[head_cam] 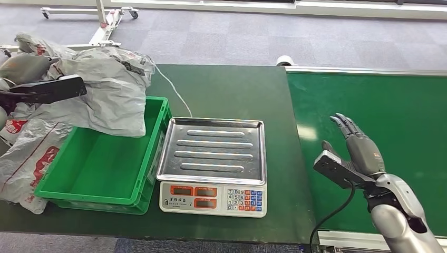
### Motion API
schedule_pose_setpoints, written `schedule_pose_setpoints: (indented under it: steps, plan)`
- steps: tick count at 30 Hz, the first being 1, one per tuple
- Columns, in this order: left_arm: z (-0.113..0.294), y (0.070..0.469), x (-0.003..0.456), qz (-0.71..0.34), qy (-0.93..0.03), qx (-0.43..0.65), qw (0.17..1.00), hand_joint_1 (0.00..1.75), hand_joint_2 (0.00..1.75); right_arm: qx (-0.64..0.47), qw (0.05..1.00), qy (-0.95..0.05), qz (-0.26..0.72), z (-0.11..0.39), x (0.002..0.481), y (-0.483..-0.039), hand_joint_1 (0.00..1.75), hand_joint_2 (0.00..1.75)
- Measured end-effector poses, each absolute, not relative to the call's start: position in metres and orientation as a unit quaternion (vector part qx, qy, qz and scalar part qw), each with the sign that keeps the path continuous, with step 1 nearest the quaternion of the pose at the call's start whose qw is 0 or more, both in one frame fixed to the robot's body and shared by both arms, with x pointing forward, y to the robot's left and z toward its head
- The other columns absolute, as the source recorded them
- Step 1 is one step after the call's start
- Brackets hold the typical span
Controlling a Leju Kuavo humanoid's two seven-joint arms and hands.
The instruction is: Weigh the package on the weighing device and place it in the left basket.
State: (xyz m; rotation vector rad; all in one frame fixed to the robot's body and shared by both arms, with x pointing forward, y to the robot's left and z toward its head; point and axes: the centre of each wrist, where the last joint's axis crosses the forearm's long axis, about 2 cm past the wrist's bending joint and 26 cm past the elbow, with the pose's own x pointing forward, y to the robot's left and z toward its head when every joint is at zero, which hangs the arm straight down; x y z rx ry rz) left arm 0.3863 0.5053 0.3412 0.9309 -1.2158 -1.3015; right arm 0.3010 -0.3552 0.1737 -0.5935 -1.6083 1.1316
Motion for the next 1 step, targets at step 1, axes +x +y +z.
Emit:
schedule_pose_setpoints:
  steps: [1]
  plan:
    - [0.3391, 0.5078, 0.3836, -0.547, -0.508, 0.390, 0.540, 1.75, 1.75, -0.248, 0.518, -0.670, 0.471, 0.1736, 0.3006, -0.3552, 0.00, 0.00]
